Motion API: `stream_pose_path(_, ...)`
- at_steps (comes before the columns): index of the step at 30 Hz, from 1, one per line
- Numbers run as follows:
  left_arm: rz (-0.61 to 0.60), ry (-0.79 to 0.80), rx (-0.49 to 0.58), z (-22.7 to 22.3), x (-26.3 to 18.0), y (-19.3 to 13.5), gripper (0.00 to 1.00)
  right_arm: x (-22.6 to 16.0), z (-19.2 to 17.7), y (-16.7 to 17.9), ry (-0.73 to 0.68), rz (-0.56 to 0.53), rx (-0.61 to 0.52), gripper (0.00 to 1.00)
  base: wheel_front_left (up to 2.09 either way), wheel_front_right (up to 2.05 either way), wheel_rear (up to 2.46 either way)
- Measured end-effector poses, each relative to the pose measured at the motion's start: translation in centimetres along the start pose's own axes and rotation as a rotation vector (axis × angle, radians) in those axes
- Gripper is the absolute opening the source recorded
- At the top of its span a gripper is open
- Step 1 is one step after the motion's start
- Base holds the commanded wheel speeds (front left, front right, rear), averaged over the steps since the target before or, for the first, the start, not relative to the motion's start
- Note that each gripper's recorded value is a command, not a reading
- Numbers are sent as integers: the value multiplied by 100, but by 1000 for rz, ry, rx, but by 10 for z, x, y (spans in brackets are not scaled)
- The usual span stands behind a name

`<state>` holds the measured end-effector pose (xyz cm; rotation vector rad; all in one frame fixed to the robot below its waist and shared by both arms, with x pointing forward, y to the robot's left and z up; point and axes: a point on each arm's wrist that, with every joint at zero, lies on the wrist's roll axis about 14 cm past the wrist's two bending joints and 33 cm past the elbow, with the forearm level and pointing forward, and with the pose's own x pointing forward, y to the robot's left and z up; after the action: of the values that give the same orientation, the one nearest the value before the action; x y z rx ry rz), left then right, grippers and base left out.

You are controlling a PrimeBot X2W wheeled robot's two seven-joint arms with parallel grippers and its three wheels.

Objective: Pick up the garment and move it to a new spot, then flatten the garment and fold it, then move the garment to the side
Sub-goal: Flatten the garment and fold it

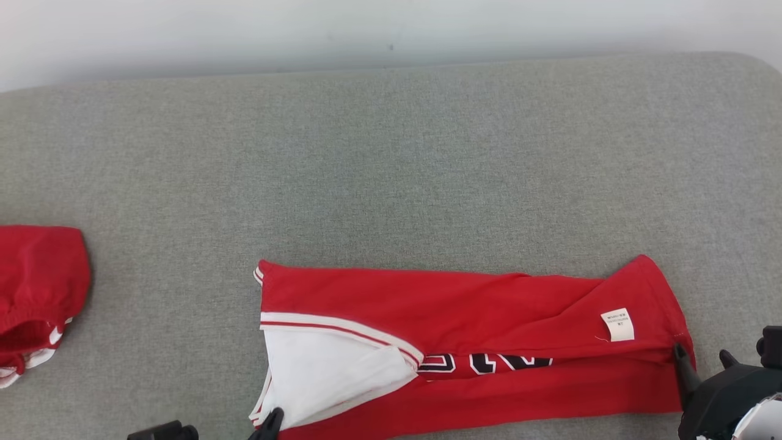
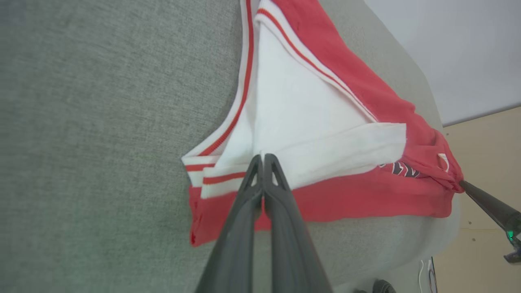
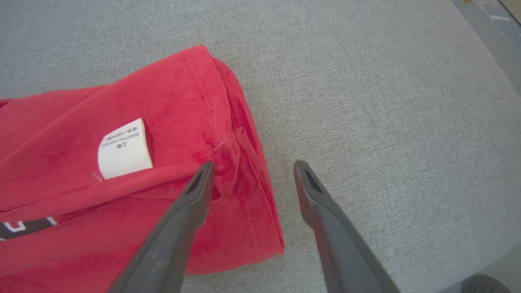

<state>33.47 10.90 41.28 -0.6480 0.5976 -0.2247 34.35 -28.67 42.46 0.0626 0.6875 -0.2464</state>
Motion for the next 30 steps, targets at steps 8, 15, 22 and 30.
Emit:
stream_pose_path(8, 1, 18, 24, -6, -5, 0, 35, -5, 8, -6, -44, -12, 28, 100, 0, 0, 0)
stream_pose_path(15, 78, 46, 115, -13, -11, 20, 100, -16, 17, -16, -104, -18, 85, 100, 0, 0, 0)
stream_pose_path(22, 83, -171, 239, 25, -13, 22, 100, -25, 34, -21, -203, 5, 164, 100, 0, 0, 0)
stream_pose_path(30, 80, -484, 512, 85, -17, 3, 100, -22, 31, -16, -196, 24, 178, 100, 0, 0, 0)
